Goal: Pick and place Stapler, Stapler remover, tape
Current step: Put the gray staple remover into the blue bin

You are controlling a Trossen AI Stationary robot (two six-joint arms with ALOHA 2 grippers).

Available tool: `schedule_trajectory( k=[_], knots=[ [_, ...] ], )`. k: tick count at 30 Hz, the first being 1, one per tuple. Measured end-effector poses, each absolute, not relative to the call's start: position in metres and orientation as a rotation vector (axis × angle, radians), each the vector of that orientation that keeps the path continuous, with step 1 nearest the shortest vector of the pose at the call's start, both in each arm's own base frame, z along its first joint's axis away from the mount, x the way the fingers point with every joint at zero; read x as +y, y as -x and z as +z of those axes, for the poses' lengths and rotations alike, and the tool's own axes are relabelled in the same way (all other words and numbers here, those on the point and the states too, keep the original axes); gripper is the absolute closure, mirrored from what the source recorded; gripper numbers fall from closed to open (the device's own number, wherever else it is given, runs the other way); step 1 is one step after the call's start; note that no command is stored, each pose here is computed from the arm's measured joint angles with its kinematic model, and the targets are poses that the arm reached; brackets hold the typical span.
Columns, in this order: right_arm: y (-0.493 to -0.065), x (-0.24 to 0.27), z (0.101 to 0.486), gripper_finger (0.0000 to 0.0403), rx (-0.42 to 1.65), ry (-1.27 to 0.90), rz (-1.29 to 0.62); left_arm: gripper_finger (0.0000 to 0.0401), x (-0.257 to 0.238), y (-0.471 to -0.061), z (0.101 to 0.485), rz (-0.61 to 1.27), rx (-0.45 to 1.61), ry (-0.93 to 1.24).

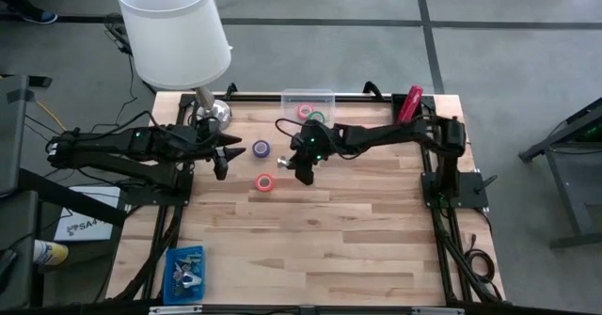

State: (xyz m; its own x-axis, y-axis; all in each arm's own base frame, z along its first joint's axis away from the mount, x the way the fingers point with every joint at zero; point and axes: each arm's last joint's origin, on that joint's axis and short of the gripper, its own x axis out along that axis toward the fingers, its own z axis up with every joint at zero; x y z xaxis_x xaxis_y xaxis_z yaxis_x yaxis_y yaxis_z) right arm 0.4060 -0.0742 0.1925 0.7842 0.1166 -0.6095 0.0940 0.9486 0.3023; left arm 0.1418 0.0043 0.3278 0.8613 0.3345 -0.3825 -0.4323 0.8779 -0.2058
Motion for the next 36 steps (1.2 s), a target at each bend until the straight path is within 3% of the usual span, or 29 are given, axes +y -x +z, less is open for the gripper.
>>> schedule_trajectory(
  k=[12,26,36],
  knots=[
    [-0.382,-0.073,0.252,0.0329,0.577,-0.204,-0.039,0.0238,0.003,-0.175,0.326,0.373,0.324,0.199],
    [-0.336,-0.067,0.310,0.0329,0.542,-0.096,-0.129,0.0236,0.005,-0.185,0.344,0.443,0.139,0.030],
    [-0.313,-0.062,0.354,0.0329,0.360,-0.001,-0.107,0.0147,0.002,-0.217,0.346,0.373,0.019,0.048]
  ],
)
